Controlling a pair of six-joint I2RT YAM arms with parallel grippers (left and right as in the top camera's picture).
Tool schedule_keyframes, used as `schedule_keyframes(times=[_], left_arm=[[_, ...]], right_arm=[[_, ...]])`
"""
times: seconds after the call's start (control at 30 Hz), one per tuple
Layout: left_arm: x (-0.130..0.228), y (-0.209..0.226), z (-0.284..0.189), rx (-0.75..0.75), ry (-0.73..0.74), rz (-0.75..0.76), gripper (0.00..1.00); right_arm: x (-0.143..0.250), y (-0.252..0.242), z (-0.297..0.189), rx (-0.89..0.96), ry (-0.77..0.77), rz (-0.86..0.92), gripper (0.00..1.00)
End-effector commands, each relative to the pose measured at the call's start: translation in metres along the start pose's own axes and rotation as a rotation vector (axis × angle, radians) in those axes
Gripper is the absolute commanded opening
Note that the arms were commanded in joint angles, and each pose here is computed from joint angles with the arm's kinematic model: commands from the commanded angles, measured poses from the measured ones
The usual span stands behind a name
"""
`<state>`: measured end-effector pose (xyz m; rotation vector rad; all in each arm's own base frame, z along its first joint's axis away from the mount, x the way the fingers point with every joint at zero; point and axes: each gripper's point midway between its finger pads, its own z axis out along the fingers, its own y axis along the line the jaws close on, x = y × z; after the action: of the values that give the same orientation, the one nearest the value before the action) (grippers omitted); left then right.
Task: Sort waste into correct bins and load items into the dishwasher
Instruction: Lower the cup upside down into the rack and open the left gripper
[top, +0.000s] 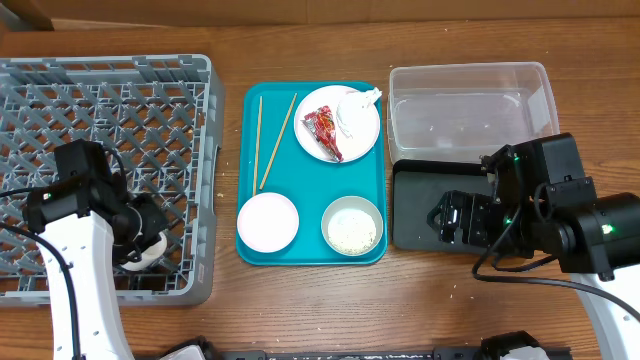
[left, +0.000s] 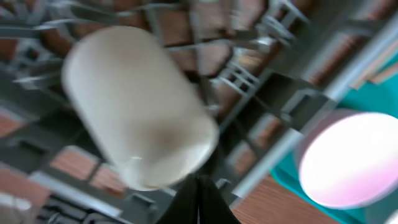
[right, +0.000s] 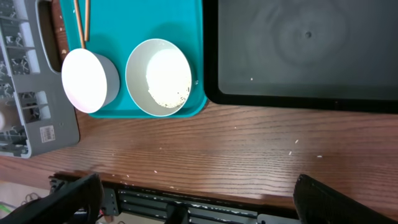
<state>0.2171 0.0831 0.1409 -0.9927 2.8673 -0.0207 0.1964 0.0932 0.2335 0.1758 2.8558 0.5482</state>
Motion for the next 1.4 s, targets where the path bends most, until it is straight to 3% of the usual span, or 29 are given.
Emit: schedule_keyframes(times=[0.0, 0.37, 0.53, 0.8, 1.0, 1.2, 1.37], left_arm=[[-0.008, 0.022, -0.002, -0.126, -0.047, -0.086, 0.05], [-0.009, 0.024, -0.001, -0.137, -0.054, -0.081, 0.04], [-0.008, 0.002, 0.001, -0.016, -0.033, 0.04, 0.04], [0.003, 0.008, 0.017, -0.039, 0.004, 0.078, 0.04], [0.01, 0.021, 0.035, -0.103, 0.018, 0.01, 0.04], [0.004, 0.022, 0.023, -0.113, 0.001, 0.008, 0.04], [-0.005, 0.034, 0.004, -0.166, -0.04, -0.093, 0.04]], right_arm=[[-0.002, 0.0, -0.003, 0.006, -0.019, -0.016, 1.0], [-0.002, 0.0, -0.003, 0.007, -0.019, -0.016, 1.0], [-0.002, 0.0, -0.003, 0.006, -0.019, -0.017, 1.0], [-0.003, 0.001, -0.003, 0.005, -0.023, -0.018, 1.0], [-0.003, 0.0, -0.003, 0.005, -0.022, -0.018, 1.0], [-0.003, 0.001, -0.003, 0.004, -0.025, -0.019, 1.0], [-0.004, 0.001, -0.003, 0.004, -0.027, -0.019, 0.99]])
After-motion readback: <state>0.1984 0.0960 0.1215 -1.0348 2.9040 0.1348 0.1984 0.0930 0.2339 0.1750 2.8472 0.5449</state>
